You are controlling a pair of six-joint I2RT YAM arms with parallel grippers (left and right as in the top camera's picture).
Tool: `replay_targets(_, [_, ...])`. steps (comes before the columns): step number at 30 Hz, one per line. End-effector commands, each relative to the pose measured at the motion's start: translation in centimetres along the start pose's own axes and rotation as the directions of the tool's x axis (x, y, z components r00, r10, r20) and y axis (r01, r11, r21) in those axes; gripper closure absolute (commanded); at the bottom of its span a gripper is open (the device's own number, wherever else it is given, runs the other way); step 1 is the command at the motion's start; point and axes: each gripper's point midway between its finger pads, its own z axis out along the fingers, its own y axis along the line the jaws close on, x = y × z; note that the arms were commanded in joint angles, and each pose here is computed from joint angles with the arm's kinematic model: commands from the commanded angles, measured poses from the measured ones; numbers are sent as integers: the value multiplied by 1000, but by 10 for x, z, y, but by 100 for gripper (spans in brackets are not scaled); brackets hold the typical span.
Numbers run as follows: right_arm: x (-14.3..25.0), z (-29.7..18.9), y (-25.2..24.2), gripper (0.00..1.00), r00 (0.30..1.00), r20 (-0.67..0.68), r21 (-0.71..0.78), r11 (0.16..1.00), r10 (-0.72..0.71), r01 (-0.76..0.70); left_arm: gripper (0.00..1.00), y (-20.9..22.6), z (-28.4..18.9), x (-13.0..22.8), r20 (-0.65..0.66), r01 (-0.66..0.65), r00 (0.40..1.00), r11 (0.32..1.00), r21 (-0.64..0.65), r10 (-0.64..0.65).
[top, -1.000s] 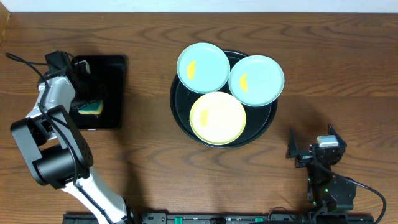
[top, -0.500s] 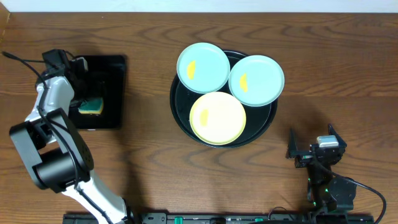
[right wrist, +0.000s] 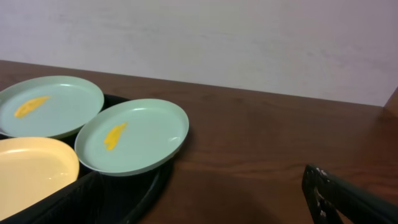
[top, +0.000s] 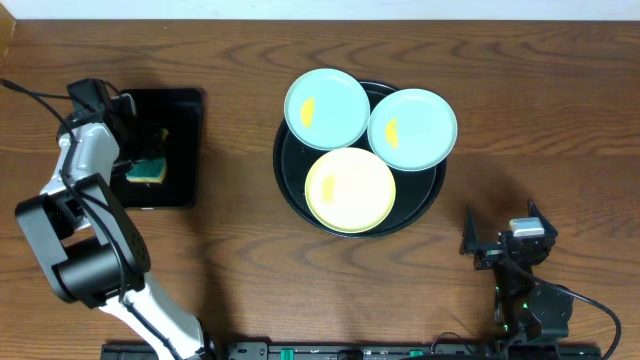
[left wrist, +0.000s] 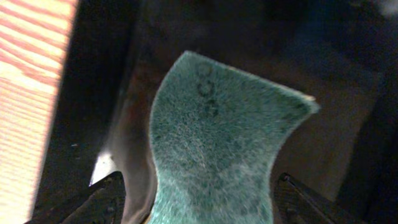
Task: Clean dirty plates on tray and stack at the side
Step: 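Lower the left gripper and close it on the green sponge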
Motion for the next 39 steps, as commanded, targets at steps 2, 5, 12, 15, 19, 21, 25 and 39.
replay_targets(2, [1,0,0,1,1000,-3,1,1000,-3,3,22,4,11,8,-27,-15,1000,1000,-11,15])
replay_targets(5, [1,0,0,1,1000,-3,1,1000,-3,3,22,0,12,9,-29,-14,999,1000,10,15])
replay_targets(12, [1,0,0,1,1000,-3,1,1000,-3,3,22,-2,17,14,-49,-13,999,1000,25,14])
replay_targets(15, [1,0,0,1,1000,-3,1,1000,-3,3,22,-2,17,14,-52,-12,999,1000,26,13])
replay_targets(19, [1,0,0,1,1000,-3,1,1000,-3,3,22,-3,17,17,-64,-11,998,1000,27,13])
replay_targets(21, [1,0,0,1,1000,-3,1,1000,-3,3,22,-3,16,19,-71,-11,997,1000,28,13])
replay_targets(25, [1,0,0,1,1000,-3,1,1000,-3,3,22,-3,16,21,-78,-10,997,1000,29,12])
replay_targets(39, [1,0,0,1,1000,-3,1,1000,-3,3,22,-3,19,23,-78,-10,997,1000,29,12])
